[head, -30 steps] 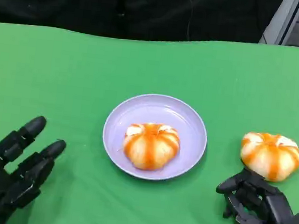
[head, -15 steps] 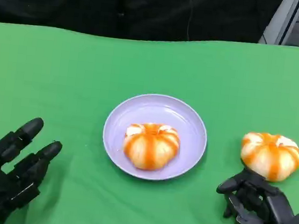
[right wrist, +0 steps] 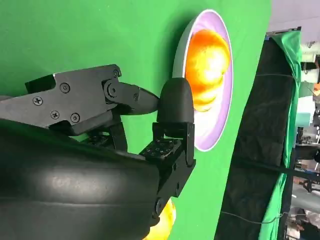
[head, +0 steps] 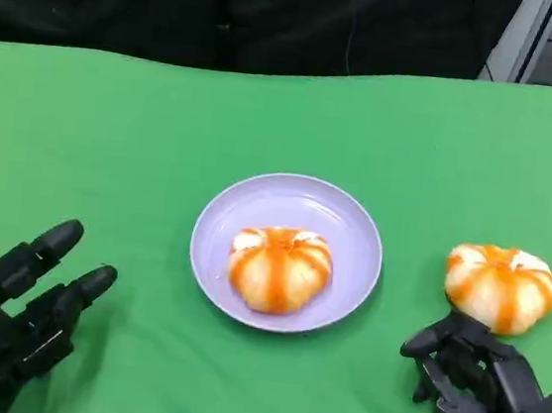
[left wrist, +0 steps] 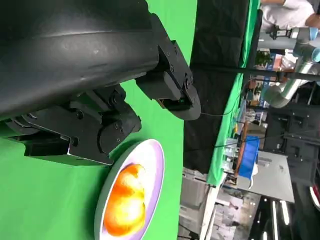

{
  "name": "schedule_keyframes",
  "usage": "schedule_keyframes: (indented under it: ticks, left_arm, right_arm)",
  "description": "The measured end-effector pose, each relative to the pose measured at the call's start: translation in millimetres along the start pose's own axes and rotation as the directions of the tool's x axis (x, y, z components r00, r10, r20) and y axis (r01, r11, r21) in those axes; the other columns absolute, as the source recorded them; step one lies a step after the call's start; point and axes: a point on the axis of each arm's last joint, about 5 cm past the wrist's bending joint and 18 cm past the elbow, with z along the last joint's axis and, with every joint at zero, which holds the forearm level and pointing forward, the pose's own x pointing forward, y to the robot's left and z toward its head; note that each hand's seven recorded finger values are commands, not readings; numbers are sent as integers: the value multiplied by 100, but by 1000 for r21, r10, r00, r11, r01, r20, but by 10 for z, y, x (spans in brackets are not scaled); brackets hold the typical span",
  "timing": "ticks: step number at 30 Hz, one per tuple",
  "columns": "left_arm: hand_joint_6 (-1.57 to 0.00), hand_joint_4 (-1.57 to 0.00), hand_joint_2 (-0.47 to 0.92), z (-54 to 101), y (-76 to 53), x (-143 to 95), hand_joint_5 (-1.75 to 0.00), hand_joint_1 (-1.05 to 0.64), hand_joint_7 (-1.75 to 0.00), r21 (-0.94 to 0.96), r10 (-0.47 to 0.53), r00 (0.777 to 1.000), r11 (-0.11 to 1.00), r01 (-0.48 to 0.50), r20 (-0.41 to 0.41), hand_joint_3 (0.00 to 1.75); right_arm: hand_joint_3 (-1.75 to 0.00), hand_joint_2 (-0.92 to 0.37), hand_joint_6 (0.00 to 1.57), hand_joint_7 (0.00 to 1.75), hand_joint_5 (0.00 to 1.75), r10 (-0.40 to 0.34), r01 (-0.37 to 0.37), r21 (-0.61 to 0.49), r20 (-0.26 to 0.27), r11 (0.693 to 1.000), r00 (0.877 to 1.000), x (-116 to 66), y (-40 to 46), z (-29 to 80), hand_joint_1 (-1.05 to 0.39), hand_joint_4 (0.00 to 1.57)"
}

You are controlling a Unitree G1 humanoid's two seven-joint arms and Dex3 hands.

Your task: Grasp the bread from the table and place it into the plate.

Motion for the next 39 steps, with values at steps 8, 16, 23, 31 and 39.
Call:
schedule_keyframes:
  ticks: [8, 16, 23, 31, 39]
  left_arm:
    - [-82, -99, 84, -1, -1, 0, -1, 16, 0, 0, 0, 1000, 1000, 0, -1, 70]
    - [-103, -102, 56, 16, -38, 15, -140, 8, -114, 88, 51, 999, 995, -52, 9, 118]
    - [-94, -96, 55, 55, -90, 44, -158, 7, -135, 171, 86, 995, 981, -94, 52, 121]
    - [-93, -95, 56, 60, -79, 16, -161, 8, -137, 189, 99, 994, 976, -107, 54, 121]
    - [-90, -92, 52, 70, -50, -6, -165, 8, -144, 196, 105, 993, 974, -114, 55, 122]
  right_arm:
    - [-50, -92, 67, 125, 175, 4, -4, 1, -1, 1000, 1000, 1, -4, -1, -26, 61]
    - [-50, -92, 66, 124, 175, 4, -4, 1, -1, 1000, 1000, 1, -8, -1, -26, 60]
    - [-49, -92, 66, 124, 175, 3, -3, 0, -1, 1000, 1000, 1, -11, 0, -26, 59]
    - [-49, -92, 66, 124, 175, 2, -2, -6, -2, 1000, 1000, -3, -28, 1, -27, 59]
    - [-50, -92, 66, 124, 175, 2, -2, -6, -1, 1000, 1000, -2, -30, 3, -25, 59]
